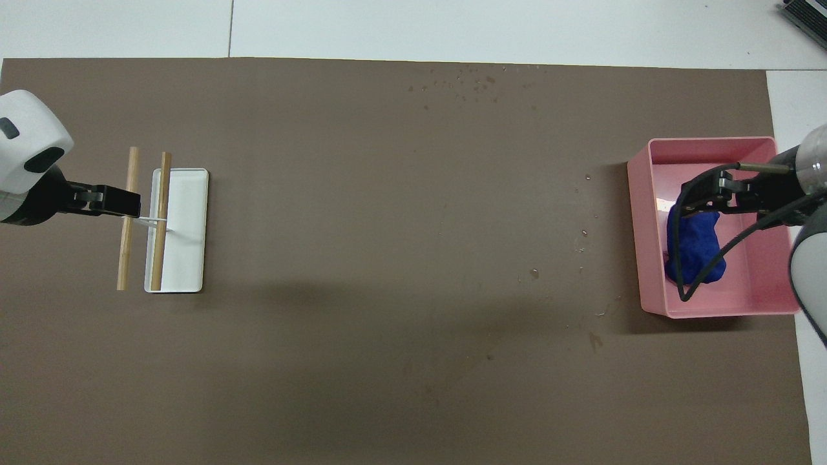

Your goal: Wipe water with towel using both arms

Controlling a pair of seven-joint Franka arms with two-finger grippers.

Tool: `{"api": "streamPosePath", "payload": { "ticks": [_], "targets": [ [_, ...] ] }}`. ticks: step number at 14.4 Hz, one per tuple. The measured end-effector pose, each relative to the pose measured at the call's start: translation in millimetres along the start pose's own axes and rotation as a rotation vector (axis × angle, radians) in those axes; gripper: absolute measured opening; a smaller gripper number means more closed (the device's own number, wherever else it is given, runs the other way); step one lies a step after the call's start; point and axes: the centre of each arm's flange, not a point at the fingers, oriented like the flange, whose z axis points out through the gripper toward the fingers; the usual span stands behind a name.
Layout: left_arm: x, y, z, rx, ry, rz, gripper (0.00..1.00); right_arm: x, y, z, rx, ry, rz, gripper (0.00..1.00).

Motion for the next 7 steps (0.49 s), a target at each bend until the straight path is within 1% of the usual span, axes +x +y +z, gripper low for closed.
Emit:
{"api": "streamPosePath", "payload": {
  "ticks": [7],
  "targets": [
    [0.1, 0.0, -0.1, 0.0, 0.001, -0.003, 1.0, -1.3, -4.7, 1.9, 0.0, -0.004, -0.008, 1.0]
  ]
}}
